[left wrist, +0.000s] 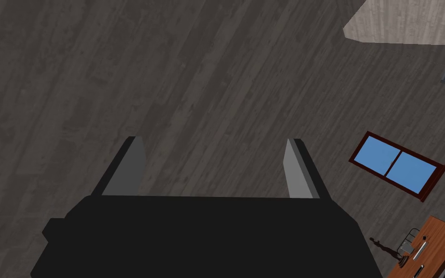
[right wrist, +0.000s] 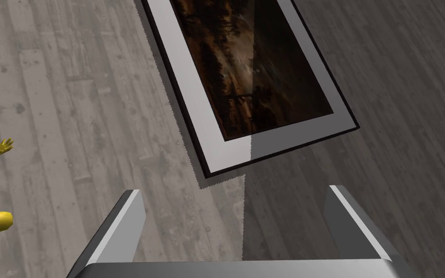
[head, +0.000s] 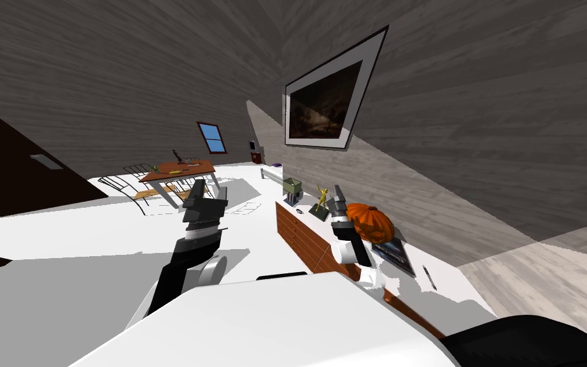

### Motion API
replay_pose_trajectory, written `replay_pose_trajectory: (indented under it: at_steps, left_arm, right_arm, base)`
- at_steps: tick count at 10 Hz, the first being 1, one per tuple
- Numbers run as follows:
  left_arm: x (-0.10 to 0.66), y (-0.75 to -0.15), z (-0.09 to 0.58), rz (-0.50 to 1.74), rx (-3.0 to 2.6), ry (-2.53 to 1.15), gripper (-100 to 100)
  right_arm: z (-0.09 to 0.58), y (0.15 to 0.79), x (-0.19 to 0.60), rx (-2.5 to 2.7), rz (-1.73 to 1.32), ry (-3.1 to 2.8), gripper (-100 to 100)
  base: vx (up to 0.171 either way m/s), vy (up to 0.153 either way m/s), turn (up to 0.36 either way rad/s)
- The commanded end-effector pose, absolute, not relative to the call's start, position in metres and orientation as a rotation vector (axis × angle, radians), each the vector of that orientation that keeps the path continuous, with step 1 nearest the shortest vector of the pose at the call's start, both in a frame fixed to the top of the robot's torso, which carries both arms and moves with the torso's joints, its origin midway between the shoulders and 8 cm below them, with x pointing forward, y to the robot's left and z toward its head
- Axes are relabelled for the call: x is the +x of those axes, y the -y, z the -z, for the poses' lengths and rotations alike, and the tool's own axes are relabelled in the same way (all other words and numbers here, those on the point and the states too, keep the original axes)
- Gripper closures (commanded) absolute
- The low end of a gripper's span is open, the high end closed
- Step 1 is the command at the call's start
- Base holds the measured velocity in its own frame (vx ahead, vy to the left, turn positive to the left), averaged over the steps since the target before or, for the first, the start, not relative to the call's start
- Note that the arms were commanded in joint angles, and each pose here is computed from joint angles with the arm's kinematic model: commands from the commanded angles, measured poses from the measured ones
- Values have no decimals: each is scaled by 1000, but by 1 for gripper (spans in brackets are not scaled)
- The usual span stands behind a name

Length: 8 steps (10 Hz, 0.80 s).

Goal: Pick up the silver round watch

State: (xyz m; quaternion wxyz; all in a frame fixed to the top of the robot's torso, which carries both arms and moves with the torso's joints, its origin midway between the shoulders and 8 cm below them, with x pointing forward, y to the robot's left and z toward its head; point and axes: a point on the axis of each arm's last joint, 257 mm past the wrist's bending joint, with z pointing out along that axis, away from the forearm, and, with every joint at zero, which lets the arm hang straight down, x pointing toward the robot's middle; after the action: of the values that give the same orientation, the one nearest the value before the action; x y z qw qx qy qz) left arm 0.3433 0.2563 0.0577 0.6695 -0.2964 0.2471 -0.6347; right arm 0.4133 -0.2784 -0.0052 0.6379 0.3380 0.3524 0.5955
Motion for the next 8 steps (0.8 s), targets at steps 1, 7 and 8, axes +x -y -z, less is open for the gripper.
replay_pose_trajectory:
  at_steps: [1, 7, 8]
  left_arm:
    - [343, -256, -58, 1431, -668, -557, 0]
    - [343, -256, -58, 1431, -668, -557, 0]
    - [343, -256, -58, 1431, -668, -557, 0]
  right_arm:
    - [22, 279, 429, 836, -1376, -839, -100]
    - [77, 288, 466, 1050, -1413, -925, -100]
    - [80, 288, 467, 1061, -1408, -935, -100]
  base:
    - [12, 44, -20]
    - [8, 39, -18]
    - [12, 36, -15]
